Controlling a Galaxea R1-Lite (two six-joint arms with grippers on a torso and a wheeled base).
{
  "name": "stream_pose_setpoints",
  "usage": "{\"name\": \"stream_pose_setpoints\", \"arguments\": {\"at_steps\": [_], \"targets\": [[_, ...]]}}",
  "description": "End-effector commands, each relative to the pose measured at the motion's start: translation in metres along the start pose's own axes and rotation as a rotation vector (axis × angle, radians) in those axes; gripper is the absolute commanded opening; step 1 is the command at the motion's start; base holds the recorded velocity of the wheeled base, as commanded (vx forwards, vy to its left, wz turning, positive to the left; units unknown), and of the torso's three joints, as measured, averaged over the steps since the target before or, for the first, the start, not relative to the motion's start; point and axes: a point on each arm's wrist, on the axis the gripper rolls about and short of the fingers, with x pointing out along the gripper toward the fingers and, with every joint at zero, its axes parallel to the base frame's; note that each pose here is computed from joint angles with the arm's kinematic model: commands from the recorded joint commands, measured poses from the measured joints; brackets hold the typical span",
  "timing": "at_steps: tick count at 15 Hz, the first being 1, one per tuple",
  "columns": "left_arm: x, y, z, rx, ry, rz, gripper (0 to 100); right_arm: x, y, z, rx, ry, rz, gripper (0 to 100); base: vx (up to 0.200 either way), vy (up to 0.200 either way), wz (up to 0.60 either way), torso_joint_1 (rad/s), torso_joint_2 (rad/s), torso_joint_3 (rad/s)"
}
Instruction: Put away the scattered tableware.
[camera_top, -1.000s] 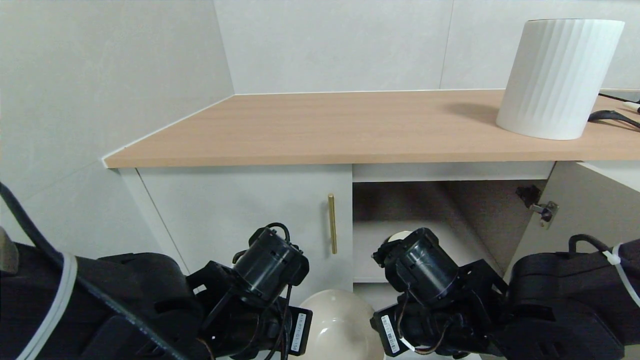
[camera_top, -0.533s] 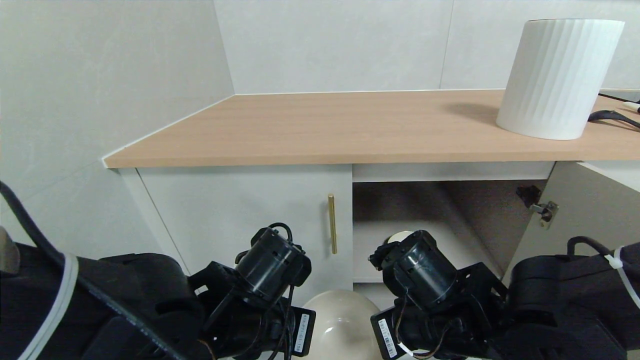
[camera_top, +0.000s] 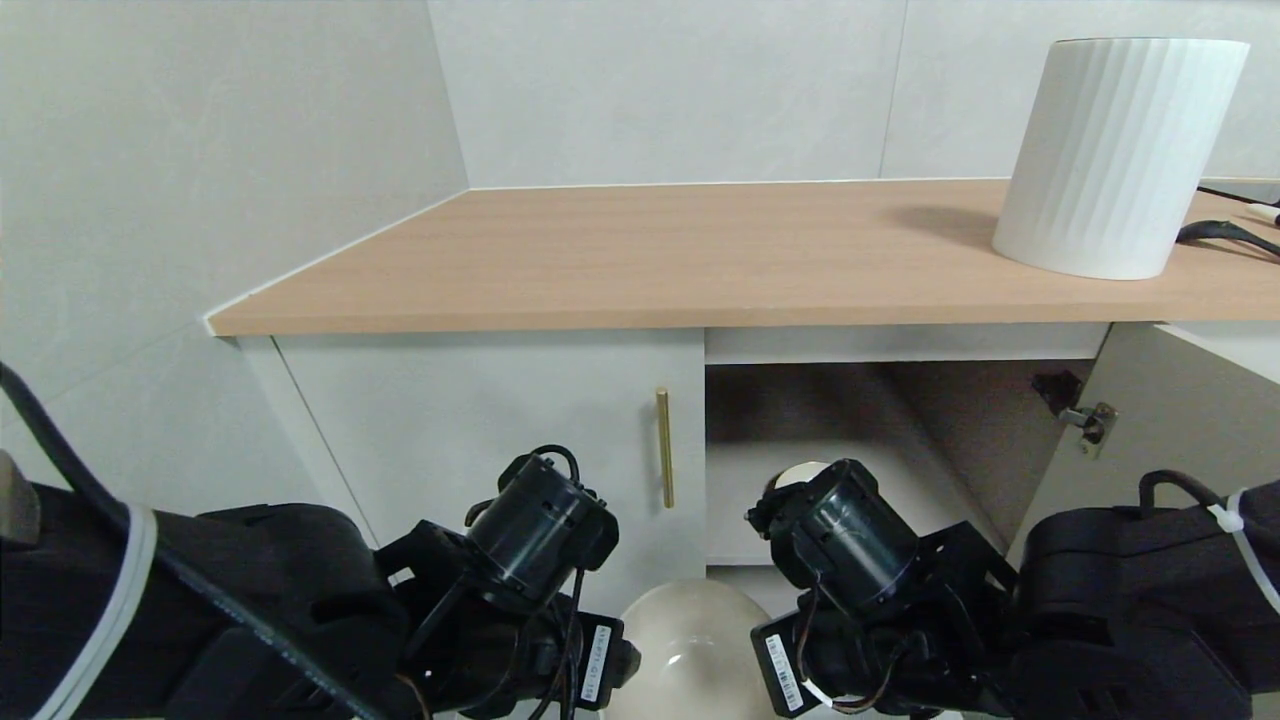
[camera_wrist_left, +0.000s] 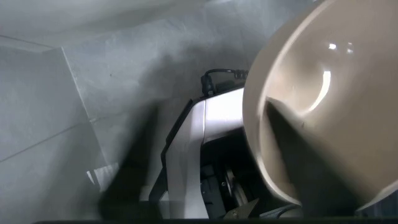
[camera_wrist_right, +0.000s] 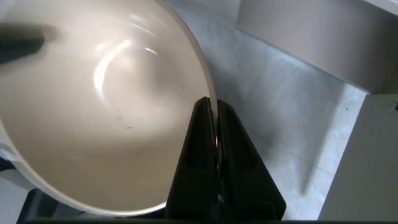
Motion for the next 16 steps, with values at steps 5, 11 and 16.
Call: {"name": "stream_pose_setpoints", "arguments": {"at_steps": [5,11,16], "targets": [[-0.013,0.000,0.009,-0.050,-0.059,-0.036,100,0.002,-0.003,-0.007,-0.031,0.036,-0.010,0,0.000,0.000,0.00,0.000,0.00,0.000],[-0.036,0.007,0.017,-0.098,-0.137,-0.076,100,0.030,-0.057,-0.014,0.071,0.158,-0.216,0,0.000,0.000,0.00,0.000,0.00,0.000],[-0.042,0.008,0.017,-0.100,-0.151,-0.084,100,0.056,-0.113,0.014,0.320,0.071,-0.349,0,0.000,0.000,0.00,0.000,0.00,0.000]]}}
